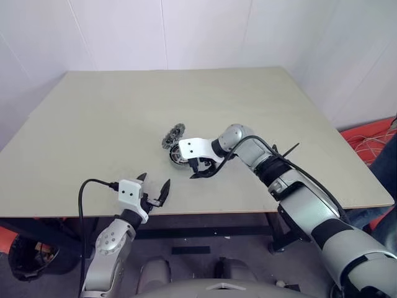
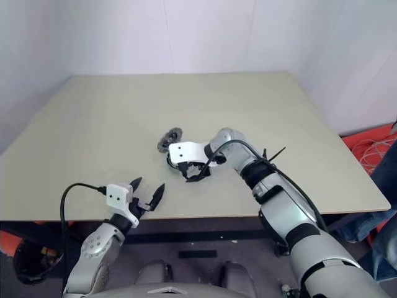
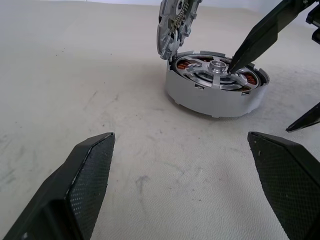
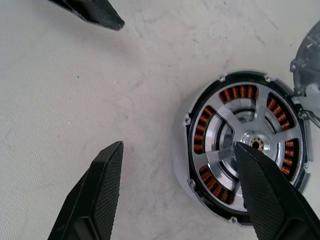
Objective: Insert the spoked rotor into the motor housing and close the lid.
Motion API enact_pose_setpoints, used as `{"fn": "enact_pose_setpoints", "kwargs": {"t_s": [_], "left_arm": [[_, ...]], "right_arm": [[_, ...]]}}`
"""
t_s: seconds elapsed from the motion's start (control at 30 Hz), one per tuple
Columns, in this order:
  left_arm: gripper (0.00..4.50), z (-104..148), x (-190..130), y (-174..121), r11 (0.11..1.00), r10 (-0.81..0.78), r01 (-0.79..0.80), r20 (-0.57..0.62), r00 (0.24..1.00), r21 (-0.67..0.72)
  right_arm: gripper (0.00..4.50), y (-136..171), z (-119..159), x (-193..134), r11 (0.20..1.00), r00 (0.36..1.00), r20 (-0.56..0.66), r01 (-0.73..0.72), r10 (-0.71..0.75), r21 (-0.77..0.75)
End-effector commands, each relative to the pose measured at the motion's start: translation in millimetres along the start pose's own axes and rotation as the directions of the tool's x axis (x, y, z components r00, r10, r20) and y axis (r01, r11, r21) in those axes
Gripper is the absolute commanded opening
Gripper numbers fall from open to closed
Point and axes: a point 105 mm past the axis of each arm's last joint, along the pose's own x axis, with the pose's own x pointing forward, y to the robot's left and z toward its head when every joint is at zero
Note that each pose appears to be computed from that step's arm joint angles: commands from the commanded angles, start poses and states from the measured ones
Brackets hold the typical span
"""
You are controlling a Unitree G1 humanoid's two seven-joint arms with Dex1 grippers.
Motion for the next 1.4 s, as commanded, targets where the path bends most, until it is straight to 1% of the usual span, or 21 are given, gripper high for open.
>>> {"fn": "enact_pose_setpoints", "kwargs": {"t_s": [0.03, 0.07, 0.37, 0.4, 0.77, 1.03, 1.23, 1.4], "left_arm": [[4.5, 5, 0, 2, 1.0, 0.01, -0.011, 0.037, 0.999, 0.011], [4.5, 5, 0, 3, 1.0, 0.011, -0.011, 0.037, 0.999, 0.01], [4.5, 3, -1, 2, 1.0, 0.012, -0.012, 0.04, 0.999, 0.009], [4.5, 3, -1, 1, 1.0, 0.012, -0.012, 0.04, 0.999, 0.009], [4.5, -2, -1, 3, 1.0, 0.014, -0.014, 0.037, 0.999, 0.008], [4.5, -3, -1, 3, 1.0, 0.019, -0.019, 0.041, 0.999, 0.007], [4.5, -3, 0, 3, 1.0, 0.017, -0.017, 0.042, 0.999, 0.006], [4.5, -2, 0, 3, 1.0, 0.012, -0.013, 0.042, 0.999, 0.005]], "right_arm": [[3.57, -12, 7, -8, 0.999, 0.999, 0.005, 0.033, -0.032, -0.042], [3.38, -12, 8, -8, 0.999, 0.999, 0.007, 0.033, -0.032, -0.043], [0.23, -12, 9, -8, 0.998, 1.0, 0.014, 0.027, -0.027, -0.049], [0.01, -12, 9, -8, 0.998, 1.0, 0.015, 0.027, -0.027, -0.049], [0.01, -12, 10, -7, 0.998, 0.999, 0.019, 0.033, -0.032, -0.047], [0.01, -8, 6, -4, 1.0, 1.0, 0.009, 0.013, -0.013, 0.01], [0.01, -16, 7, -8, 0.997, 0.998, 0.007, 0.067, -0.067, 0.047], [0.01, -24, 0, -20, 0.988, 0.992, -0.034, 0.127, -0.125, 0.085]]}}
